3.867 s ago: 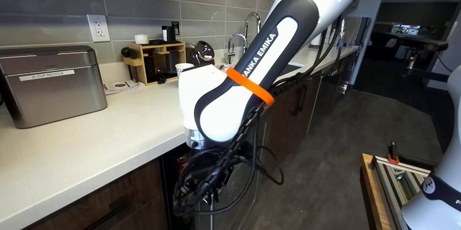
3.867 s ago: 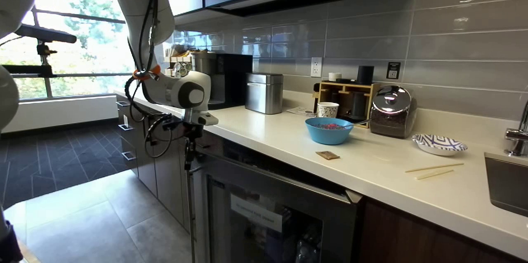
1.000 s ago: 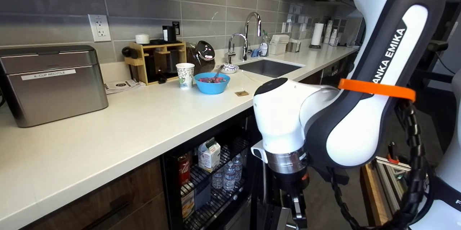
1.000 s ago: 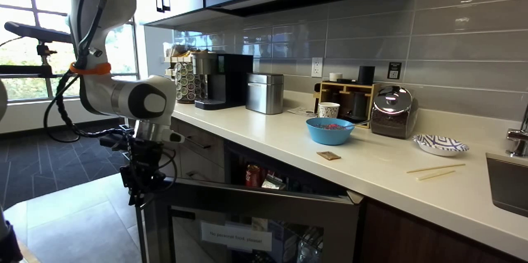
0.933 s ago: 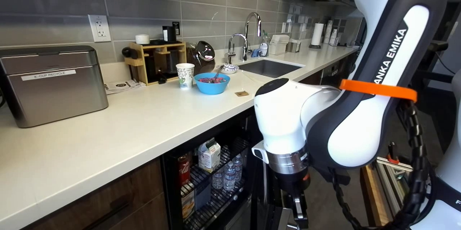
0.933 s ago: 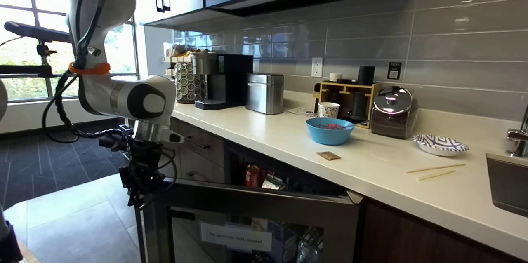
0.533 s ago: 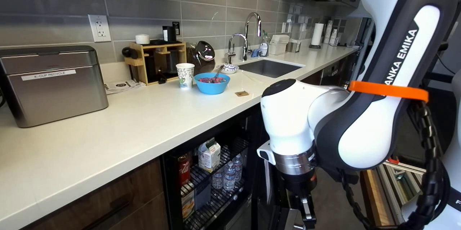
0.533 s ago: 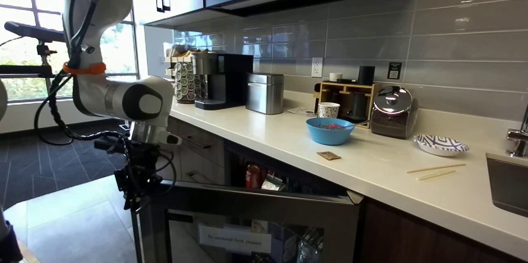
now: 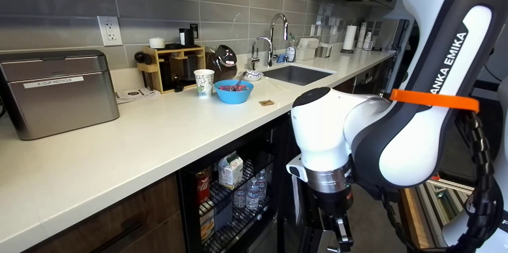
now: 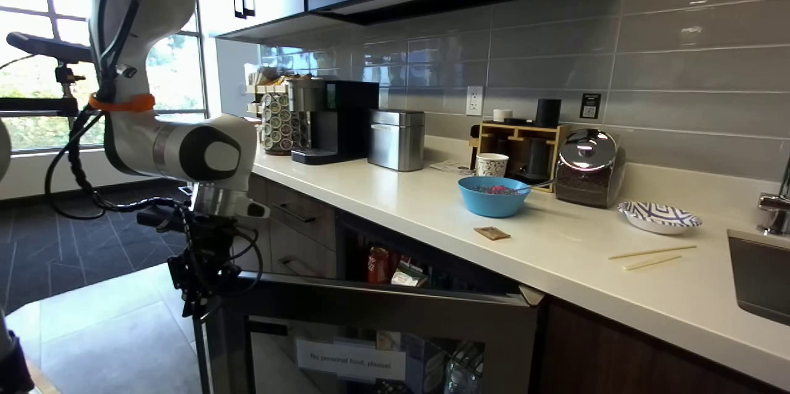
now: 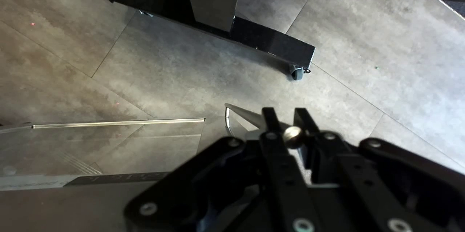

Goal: Open then close the cabinet door

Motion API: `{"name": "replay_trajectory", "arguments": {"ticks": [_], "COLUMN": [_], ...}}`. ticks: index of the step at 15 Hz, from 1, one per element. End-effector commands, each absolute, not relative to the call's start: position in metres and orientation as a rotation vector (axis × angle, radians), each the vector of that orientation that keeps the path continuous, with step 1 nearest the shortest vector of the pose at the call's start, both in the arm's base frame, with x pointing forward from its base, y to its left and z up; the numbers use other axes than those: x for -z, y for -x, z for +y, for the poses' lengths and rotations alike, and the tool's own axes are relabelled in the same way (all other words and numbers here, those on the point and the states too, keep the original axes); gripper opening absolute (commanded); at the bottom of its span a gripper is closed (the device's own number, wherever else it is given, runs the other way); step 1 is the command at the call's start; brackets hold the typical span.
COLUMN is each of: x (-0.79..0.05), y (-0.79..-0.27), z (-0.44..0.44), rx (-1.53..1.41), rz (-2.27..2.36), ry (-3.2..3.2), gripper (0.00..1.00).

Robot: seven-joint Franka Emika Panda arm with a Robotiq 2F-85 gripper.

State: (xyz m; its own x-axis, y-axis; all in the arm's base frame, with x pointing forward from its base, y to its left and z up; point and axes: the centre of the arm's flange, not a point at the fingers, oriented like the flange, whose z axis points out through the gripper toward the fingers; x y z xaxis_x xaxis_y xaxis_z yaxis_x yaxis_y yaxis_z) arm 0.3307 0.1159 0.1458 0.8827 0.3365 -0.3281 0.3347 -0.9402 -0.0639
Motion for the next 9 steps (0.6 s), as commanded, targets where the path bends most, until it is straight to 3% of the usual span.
{"name": "replay_trajectory", "arguments": {"ticks": [1, 9], "x": [-0.1399, -0.1401], "y": [-0.3274, -0.3277], "z": [0.0864, 0.0872], "rx": [-0.573, -0.573], "rz": [-0.596, -0.601], "ry": [2.999, 3.001], "gripper": [0.03, 0.03]}}
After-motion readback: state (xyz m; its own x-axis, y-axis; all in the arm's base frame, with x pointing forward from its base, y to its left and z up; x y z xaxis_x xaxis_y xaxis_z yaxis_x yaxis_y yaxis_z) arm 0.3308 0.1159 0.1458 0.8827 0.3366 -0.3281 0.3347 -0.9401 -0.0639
